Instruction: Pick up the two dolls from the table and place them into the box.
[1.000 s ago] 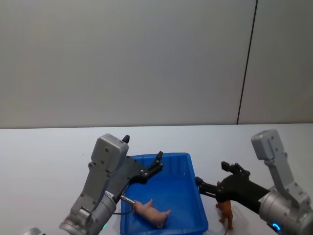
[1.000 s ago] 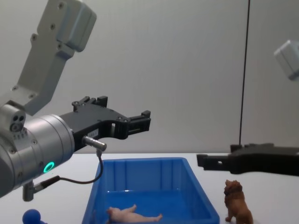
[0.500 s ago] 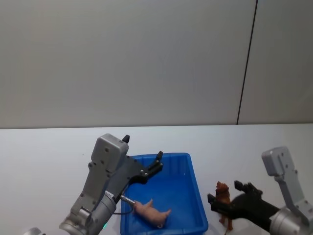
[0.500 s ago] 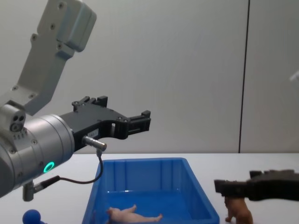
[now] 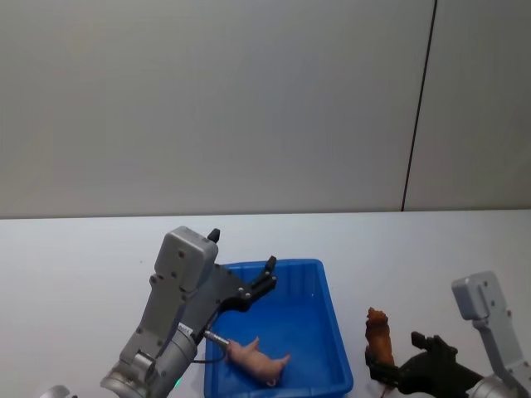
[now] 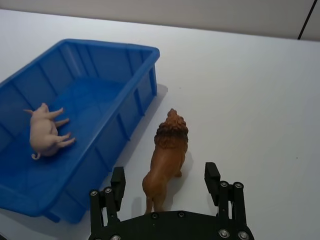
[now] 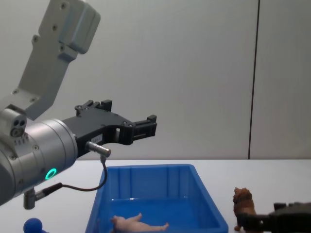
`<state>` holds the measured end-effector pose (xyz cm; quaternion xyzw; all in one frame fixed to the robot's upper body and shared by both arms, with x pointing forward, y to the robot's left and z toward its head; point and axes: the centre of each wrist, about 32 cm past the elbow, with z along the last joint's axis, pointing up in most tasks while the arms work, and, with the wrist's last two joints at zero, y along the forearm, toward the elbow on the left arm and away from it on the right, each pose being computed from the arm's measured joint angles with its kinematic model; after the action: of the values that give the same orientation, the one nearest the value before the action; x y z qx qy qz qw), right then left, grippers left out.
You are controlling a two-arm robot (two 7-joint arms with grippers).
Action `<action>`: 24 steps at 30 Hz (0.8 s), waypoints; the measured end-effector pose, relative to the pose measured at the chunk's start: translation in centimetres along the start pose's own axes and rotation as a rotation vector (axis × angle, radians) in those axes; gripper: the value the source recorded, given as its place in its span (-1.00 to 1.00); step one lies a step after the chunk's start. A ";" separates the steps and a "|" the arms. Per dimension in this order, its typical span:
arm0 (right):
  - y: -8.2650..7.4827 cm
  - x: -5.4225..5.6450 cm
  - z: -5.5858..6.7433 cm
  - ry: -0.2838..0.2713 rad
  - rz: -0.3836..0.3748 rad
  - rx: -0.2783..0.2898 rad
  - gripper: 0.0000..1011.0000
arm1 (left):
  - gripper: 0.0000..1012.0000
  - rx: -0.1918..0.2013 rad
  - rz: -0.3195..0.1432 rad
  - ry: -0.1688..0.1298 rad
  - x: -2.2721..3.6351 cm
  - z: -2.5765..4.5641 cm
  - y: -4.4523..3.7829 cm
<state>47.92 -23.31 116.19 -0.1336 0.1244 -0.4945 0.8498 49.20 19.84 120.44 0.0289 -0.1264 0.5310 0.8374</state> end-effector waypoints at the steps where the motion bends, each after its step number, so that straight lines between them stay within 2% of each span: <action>1: 0.1 0.0 -0.2 0.006 -0.001 -0.008 0.94 | 0.98 0.000 0.000 0.000 0.00 0.00 0.00; 7: 0.5 0.0 -1.1 0.027 -0.002 -0.031 0.74 | 0.98 0.000 0.000 0.000 0.00 0.00 0.00; 8: 0.7 -0.1 -1.3 0.032 -0.002 -0.037 0.63 | 0.98 0.000 0.000 0.000 0.00 0.00 0.00; 10: 0.8 -0.1 -1.5 0.037 -0.002 -0.040 0.55 | 0.98 0.000 0.000 0.000 0.00 0.00 0.00; 11: 1.0 -0.1 -1.6 0.042 -0.001 -0.044 0.44 | 0.98 0.000 0.000 0.000 0.00 0.00 0.00; 13: 1.1 -0.1 -1.8 0.049 -0.002 -0.049 0.34 | 0.98 0.000 0.000 0.000 0.00 0.00 0.00; 14: 1.1 -0.1 -1.8 0.049 -0.002 -0.049 0.34 | 0.98 0.000 0.000 0.000 0.00 0.00 0.00; 15: 1.3 -0.2 -2.0 0.053 -0.002 -0.051 0.22 | 0.98 0.000 0.000 0.000 0.00 0.00 0.00; 17: 1.4 -0.2 -2.1 0.057 -0.003 -0.051 0.11 | 0.98 0.000 0.000 0.000 0.00 0.00 0.00; 20: 1.5 -0.3 -2.2 0.059 -0.007 -0.046 -0.06 | 0.98 0.000 0.000 0.000 0.00 0.00 0.00; 22: 1.5 -0.3 -2.2 0.058 -0.010 -0.042 -0.27 | 0.98 0.000 0.000 0.000 0.00 0.00 0.00; 24: 1.5 -0.3 -2.3 0.054 -0.017 -0.031 -0.35 | 0.98 0.000 0.000 0.000 0.00 0.00 0.00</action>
<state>48.18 -22.57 113.59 -0.1346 0.1537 -0.5030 0.8398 49.20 19.84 120.44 0.0289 -0.1265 0.5310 0.8374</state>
